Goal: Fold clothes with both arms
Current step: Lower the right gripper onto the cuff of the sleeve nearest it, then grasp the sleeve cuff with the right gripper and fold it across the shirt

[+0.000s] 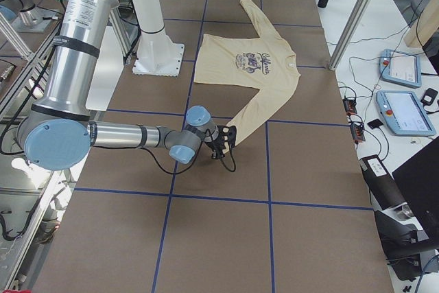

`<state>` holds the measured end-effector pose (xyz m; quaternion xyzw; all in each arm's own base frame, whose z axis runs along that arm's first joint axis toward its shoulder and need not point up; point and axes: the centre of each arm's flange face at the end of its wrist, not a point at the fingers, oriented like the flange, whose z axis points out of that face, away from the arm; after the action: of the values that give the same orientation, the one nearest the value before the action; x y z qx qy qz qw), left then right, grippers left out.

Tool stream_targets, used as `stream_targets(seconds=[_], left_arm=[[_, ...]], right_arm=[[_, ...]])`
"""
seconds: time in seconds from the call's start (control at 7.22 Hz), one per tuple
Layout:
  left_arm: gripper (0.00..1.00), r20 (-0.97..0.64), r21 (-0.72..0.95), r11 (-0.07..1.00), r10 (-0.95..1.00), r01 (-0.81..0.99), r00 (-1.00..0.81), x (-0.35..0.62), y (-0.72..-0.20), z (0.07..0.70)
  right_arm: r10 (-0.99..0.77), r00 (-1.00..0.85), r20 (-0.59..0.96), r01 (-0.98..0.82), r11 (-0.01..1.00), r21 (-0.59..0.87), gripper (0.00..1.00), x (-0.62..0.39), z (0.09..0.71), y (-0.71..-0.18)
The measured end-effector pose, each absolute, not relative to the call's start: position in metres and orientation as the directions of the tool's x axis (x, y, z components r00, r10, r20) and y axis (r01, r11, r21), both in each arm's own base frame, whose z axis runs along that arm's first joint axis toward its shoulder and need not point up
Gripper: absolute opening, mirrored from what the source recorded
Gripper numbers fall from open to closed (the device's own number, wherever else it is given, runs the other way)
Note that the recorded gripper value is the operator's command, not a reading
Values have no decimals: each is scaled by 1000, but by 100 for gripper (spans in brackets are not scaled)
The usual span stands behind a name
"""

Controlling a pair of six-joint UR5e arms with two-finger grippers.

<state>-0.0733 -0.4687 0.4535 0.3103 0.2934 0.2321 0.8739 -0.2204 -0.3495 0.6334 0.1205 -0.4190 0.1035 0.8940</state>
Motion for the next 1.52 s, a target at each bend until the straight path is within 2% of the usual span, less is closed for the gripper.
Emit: stream_targets(seconds=[0.14, 0.28, 0.83, 1.25, 1.52], left_arm=[[100, -369, 679, 699, 588, -224, 720, -73, -469, 453], [100, -368, 679, 699, 588, -224, 720, -73, -469, 453], [100, -369, 679, 699, 589, -223, 719, -73, -468, 453], [100, -370, 678, 701, 588, -223, 720, -73, -468, 454], [100, -371, 678, 701, 588, -223, 719, -73, -468, 454]], right_arm=[[84, 629, 773, -284, 950, 128, 7, -220, 635, -348], [85, 631, 771, -282, 951, 126, 0, -219, 636, -346], [81, 619, 781, -281, 952, 124, 0, -220, 626, -343], [77, 570, 818, -279, 955, 104, 0, -216, 577, -352], [123, 571, 812, -309, 948, 74, 0, -224, 504, -390]])
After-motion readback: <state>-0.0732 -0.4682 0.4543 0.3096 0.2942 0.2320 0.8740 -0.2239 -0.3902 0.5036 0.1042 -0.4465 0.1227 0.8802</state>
